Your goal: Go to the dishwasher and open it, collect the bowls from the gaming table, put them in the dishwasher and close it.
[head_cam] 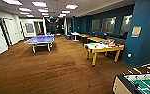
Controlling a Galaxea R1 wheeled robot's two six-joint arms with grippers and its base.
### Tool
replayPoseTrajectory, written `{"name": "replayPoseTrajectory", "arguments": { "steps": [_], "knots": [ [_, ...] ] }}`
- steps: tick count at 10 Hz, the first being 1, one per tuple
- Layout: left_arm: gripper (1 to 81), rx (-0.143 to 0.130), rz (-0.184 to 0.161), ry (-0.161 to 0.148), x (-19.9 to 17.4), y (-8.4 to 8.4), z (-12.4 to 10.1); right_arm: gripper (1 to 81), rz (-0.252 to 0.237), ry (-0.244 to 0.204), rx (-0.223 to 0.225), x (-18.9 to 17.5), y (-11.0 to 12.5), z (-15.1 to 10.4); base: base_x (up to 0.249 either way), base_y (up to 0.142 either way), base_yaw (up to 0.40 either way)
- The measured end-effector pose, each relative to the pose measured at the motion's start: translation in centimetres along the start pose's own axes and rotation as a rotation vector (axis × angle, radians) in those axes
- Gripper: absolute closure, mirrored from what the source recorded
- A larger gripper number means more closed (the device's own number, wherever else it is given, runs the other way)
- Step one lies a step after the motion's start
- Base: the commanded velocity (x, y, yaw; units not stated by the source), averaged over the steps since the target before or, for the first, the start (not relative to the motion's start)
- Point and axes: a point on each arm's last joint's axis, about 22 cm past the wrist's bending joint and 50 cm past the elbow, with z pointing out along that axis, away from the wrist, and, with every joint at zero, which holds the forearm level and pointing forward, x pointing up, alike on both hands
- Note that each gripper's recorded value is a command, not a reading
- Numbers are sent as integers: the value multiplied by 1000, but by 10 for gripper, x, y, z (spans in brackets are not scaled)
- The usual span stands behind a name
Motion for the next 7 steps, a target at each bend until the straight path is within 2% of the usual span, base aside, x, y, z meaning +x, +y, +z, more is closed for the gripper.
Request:
{"name": "replayPoseTrajectory", "arguments": {
  "steps": [4, 6, 7],
  "knots": [
    [10, -4, 0, 0, 0, 3, 1, 10, 0, -1, -3, 0, 2, -1, 191, 73, 0],
    [10, 5, -1, -5, -5, -4, -2, 10, 2, -5, -1, -5, 1, 0, 191, 73, 0],
    [10, -1, -1, -2, -2, 1, 0, 10, 1, -4, -5, -2, 4, -1, 191, 70, 0]
  ]
}}
